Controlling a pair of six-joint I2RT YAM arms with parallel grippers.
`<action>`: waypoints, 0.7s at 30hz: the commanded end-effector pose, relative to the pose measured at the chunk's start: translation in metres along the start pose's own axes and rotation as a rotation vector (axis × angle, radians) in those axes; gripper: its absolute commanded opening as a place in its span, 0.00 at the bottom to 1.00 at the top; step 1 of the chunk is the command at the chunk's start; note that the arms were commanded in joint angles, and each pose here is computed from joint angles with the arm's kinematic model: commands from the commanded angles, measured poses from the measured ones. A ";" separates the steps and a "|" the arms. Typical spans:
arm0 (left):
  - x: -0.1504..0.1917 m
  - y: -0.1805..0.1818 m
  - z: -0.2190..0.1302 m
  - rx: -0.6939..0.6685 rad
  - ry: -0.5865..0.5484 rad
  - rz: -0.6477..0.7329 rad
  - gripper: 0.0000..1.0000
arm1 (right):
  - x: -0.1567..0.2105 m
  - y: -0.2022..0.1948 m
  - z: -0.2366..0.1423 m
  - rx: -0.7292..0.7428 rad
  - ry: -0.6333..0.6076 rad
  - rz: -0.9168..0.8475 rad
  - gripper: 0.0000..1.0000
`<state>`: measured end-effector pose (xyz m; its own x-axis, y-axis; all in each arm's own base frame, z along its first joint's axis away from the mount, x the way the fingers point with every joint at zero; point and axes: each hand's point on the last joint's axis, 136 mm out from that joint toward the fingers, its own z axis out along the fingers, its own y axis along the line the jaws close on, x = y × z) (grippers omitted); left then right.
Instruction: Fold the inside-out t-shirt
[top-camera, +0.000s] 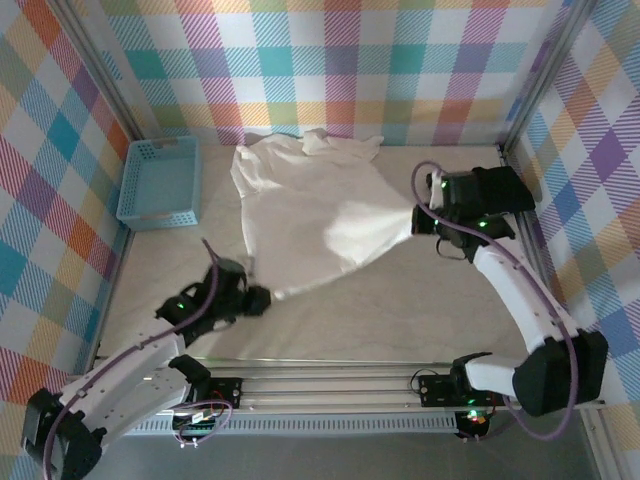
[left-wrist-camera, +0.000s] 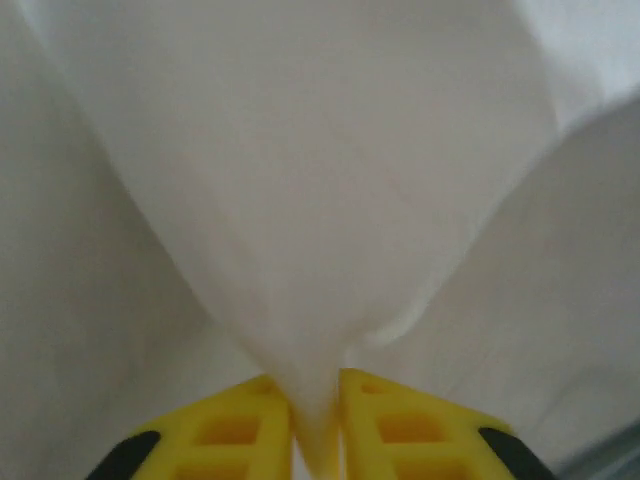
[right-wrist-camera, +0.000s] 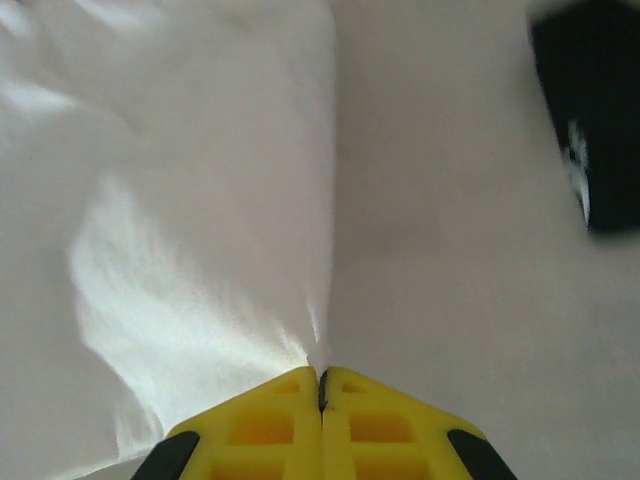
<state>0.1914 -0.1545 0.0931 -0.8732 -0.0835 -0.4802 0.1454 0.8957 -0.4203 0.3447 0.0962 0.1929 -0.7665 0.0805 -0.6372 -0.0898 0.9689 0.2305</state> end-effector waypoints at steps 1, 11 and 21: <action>-0.017 -0.019 0.003 0.041 -0.095 0.011 0.38 | -0.003 -0.021 0.024 0.051 0.005 0.076 0.12; -0.051 -0.128 0.058 0.019 -0.093 0.628 0.63 | -0.006 -0.006 0.021 -0.036 0.006 0.089 0.50; -0.033 -0.142 0.161 -0.055 0.172 0.910 0.57 | -0.007 -0.011 0.015 -0.011 -0.002 0.066 0.51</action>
<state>0.2707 -0.3413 0.0451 -0.5568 0.6482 -0.5194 0.7307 0.6796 0.0649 0.3575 0.0875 0.1660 -0.8008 0.1461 -0.5808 -0.0231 0.9615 0.2738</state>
